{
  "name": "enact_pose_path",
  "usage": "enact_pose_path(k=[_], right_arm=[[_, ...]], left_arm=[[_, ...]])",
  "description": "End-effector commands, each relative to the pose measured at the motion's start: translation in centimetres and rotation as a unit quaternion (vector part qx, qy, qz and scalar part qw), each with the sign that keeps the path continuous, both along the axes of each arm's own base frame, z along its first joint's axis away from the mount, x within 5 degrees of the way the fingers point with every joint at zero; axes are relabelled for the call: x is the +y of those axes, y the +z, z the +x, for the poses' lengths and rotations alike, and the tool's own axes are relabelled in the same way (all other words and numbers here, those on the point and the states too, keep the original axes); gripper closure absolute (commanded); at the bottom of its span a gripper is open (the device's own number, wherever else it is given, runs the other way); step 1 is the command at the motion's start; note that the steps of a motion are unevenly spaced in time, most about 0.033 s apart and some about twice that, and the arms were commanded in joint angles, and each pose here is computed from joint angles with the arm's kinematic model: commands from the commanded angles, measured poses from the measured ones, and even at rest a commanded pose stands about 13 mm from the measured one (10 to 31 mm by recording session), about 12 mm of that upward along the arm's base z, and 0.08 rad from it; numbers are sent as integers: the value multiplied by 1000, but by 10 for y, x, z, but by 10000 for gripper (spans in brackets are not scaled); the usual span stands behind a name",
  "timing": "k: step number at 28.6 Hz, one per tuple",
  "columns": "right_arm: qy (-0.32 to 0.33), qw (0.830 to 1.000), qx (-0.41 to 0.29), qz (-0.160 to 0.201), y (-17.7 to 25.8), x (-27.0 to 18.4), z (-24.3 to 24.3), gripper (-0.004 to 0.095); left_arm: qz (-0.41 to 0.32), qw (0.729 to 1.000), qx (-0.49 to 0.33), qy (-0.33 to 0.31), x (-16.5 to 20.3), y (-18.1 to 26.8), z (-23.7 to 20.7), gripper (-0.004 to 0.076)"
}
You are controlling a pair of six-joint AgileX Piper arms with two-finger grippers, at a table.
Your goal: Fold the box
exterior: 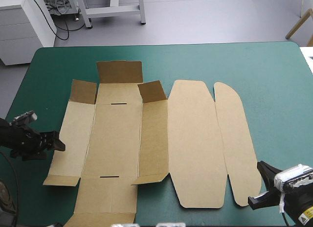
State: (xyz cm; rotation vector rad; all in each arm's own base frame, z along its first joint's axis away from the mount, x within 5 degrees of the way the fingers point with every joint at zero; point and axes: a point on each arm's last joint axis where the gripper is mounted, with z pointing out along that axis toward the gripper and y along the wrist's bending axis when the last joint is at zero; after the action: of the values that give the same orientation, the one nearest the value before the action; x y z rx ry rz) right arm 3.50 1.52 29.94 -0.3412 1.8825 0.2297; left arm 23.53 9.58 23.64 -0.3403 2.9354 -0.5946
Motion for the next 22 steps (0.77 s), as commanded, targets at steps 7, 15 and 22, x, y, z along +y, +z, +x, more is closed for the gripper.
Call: enact_pose_path(k=[7, 15, 22], right_arm=[[-4, 999, -44, 12, 14, 0, 2, 927], [-4, 999, -43, 11, 14, 0, 2, 927], [-4, 999, -43, 11, 14, 0, 2, 927]], left_arm=[[-32, 995, 5, -97, -43, 1, 3, 182], [-33, 993, 6, -110, -47, 2, 3, 257], [-28, 993, 10, -113, -46, 2, 2, 734]])
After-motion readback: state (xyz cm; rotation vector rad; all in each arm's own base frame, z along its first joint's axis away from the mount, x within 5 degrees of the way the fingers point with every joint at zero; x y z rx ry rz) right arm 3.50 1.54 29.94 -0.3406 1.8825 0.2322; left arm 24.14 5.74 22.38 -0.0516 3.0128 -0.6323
